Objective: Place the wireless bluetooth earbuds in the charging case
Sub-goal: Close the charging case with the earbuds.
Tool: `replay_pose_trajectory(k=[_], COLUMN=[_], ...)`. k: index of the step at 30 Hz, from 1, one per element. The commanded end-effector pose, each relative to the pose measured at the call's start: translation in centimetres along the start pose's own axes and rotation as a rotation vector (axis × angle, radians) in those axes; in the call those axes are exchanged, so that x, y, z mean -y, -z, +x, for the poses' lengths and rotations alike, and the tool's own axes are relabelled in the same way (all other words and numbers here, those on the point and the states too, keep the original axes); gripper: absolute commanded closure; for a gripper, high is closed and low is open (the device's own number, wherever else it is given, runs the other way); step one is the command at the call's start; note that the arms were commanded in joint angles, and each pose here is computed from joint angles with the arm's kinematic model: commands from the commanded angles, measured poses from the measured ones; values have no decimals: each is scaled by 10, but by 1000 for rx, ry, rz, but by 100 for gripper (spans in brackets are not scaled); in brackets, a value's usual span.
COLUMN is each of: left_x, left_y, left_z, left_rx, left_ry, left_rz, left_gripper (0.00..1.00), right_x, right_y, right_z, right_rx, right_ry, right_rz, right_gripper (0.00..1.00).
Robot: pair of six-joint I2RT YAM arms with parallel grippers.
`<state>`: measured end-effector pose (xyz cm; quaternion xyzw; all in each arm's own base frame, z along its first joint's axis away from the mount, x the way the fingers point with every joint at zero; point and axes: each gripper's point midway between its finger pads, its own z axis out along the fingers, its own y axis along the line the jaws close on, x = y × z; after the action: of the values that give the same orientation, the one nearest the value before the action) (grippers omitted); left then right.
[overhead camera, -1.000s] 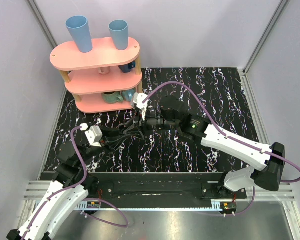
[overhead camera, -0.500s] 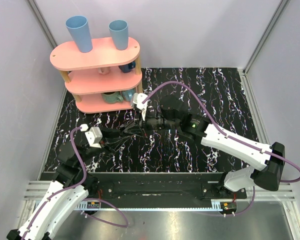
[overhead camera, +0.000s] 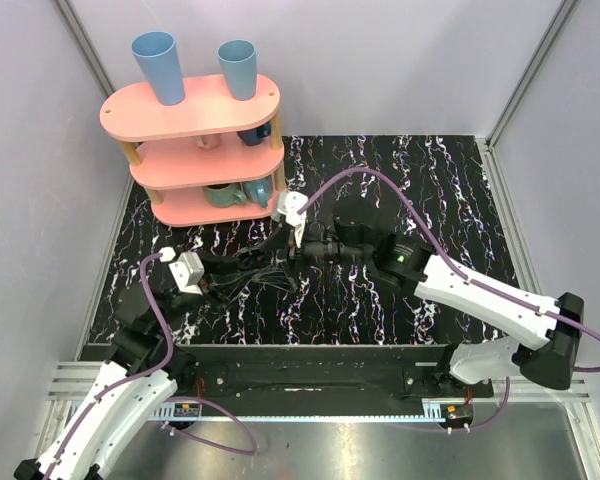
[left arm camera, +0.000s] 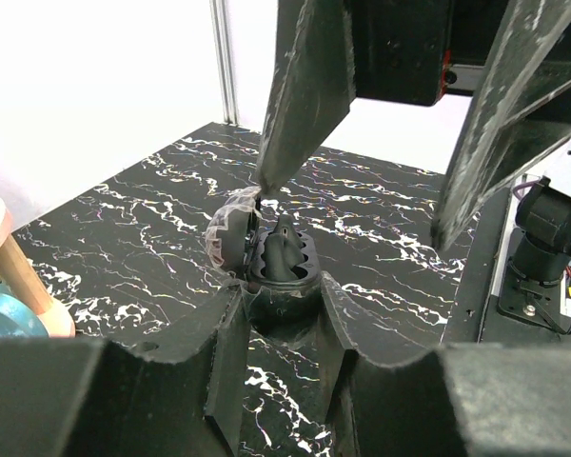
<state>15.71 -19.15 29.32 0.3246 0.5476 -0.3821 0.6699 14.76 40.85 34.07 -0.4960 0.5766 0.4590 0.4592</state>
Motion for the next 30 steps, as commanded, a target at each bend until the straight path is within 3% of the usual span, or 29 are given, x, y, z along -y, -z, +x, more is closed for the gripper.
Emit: replay_pose_trajectory(k=[1, 8, 13, 28, 30], left_x=[0, 1, 8, 18, 13], left_y=[-1, -1, -1, 0, 1], left_z=[-17, -17, -18, -22, -23], left_rx=[43, 43, 53, 82, 80], left_ry=[-30, -30, -34, -49, -48], left_rz=[-3, 6, 49, 95, 71], left_gripper=[100, 100, 100, 100, 100], right_x=[2, 47, 71, 78, 52], right_y=[18, 33, 25, 1, -4], right_z=[-38, -60, -55, -31, -28], right_rx=[151, 276, 252, 133, 99], right_ry=[78, -12, -82, -115, -80], right_rz=[54, 344, 453, 437, 288], right_gripper=[28, 23, 20, 19, 19])
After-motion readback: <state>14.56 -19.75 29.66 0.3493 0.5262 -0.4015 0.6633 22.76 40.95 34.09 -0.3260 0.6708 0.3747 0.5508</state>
